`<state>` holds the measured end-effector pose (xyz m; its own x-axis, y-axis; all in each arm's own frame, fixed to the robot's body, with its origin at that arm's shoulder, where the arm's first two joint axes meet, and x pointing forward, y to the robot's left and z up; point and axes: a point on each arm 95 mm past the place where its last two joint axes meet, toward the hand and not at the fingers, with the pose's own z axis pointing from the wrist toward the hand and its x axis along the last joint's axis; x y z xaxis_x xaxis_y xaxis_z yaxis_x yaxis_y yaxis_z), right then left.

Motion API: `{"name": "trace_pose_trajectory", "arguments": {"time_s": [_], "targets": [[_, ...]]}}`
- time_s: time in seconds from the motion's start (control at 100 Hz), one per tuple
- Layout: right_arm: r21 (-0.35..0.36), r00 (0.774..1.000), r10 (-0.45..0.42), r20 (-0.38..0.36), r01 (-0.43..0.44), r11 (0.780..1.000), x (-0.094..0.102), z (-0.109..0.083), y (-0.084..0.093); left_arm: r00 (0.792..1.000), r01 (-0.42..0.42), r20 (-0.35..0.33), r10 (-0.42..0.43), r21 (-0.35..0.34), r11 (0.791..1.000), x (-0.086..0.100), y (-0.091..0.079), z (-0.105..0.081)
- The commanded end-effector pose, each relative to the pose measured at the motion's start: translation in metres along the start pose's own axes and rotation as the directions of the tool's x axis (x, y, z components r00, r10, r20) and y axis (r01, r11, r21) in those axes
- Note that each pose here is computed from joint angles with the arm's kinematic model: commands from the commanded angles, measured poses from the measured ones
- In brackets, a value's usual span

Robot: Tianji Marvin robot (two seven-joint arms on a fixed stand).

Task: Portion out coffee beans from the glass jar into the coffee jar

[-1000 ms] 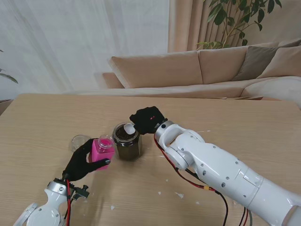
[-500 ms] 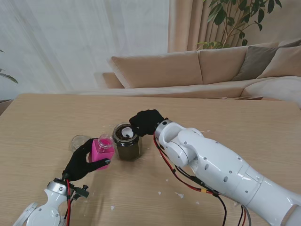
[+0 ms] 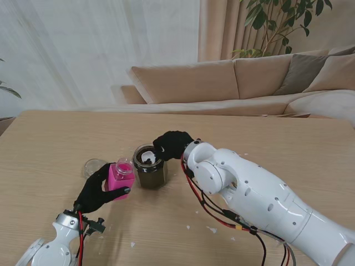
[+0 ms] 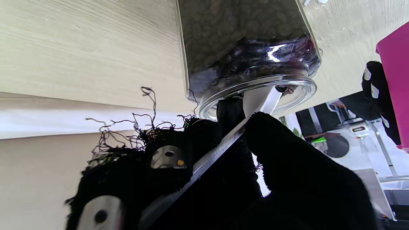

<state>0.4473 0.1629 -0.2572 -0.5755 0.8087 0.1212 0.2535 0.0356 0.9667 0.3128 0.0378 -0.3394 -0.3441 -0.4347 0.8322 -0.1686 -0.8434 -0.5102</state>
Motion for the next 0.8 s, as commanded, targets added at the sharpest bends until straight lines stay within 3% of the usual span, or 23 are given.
{"name": "trace_pose_trajectory", "arguments": {"time_s": [0.0, 0.42, 0.79], "targets": [[0.02, 1.0, 0.014, 0.006, -0.014, 1.0, 0.002, 0.0, -0.002, 1.0, 0.008, -0.005, -0.008, -0.014, 1.0, 0.002, 0.004, -0.001], [0.035, 0.986, 0.152, 0.065, -0.155, 0.987, -0.005, -0.006, 0.0, 1.0, 0.007, -0.003, -0.007, -0.017, 1.0, 0.003, 0.005, 0.0], [-0.016, 0.975, 0.204, 0.091, -0.203, 0.979, -0.007, -0.019, 0.01, 1.0, 0.007, 0.01, -0.007, -0.024, 1.0, 0.002, 0.009, 0.003]]}}
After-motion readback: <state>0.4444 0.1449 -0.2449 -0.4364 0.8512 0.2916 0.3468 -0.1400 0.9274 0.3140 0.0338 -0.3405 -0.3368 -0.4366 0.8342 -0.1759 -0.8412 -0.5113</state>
